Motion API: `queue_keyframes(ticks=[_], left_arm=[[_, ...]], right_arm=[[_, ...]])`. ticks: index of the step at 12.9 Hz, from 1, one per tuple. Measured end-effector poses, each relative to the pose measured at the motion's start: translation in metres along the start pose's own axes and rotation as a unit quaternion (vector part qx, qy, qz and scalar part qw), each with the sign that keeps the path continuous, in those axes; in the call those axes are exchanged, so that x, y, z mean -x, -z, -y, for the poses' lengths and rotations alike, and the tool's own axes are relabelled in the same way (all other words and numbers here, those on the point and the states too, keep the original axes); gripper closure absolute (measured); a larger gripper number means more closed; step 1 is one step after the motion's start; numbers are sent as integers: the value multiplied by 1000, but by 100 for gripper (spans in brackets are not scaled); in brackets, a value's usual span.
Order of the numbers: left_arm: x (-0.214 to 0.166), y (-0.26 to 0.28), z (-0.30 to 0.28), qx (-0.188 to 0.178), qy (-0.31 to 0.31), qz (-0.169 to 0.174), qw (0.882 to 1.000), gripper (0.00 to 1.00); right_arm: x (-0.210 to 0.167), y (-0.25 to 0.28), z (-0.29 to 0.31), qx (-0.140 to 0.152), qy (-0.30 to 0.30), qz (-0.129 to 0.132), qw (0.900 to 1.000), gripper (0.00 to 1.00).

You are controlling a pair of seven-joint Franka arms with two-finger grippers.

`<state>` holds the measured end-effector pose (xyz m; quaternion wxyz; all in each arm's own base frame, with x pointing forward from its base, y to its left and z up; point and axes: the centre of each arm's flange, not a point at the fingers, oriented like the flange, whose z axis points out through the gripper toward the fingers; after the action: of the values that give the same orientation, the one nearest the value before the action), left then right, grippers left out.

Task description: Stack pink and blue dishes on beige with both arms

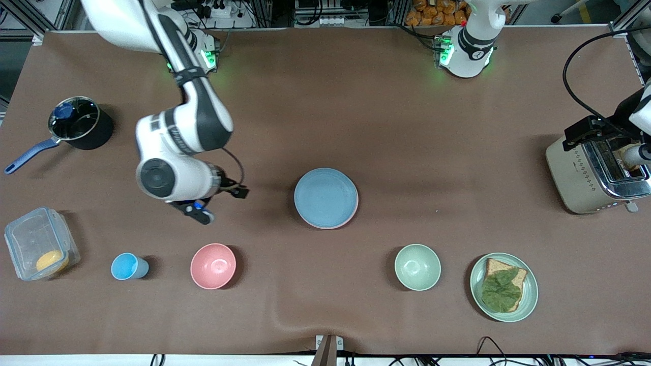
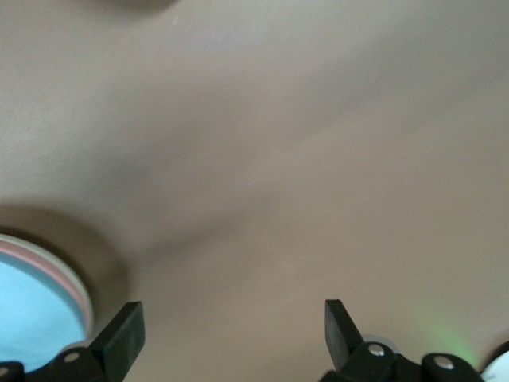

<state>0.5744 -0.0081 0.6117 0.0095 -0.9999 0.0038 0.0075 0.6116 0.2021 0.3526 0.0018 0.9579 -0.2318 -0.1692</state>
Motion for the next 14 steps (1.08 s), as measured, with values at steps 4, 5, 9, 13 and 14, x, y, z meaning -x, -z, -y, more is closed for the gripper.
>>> queue_keyframes(ticks=[4,5,9,13,14], left_arm=[[6,3,1,0,8,11,1000,0],[8,7,1,-1,11,8,1000,0],[14,15,2,-1,13,4,1000,0],[15,14,2,-1,12,7,1000,0],[15,15,2,-1,13,6,1000,0]], right_arm=[[-71,51,-127,-32,85,2,996,0],[-82,63,-158,-32,103,-4,994,0],[-66,128,-210,-5,166,-62,984,0],[-3,203,-209,55,277,-146,948,0],[5,217,-218,61,300,-161,938,0]])
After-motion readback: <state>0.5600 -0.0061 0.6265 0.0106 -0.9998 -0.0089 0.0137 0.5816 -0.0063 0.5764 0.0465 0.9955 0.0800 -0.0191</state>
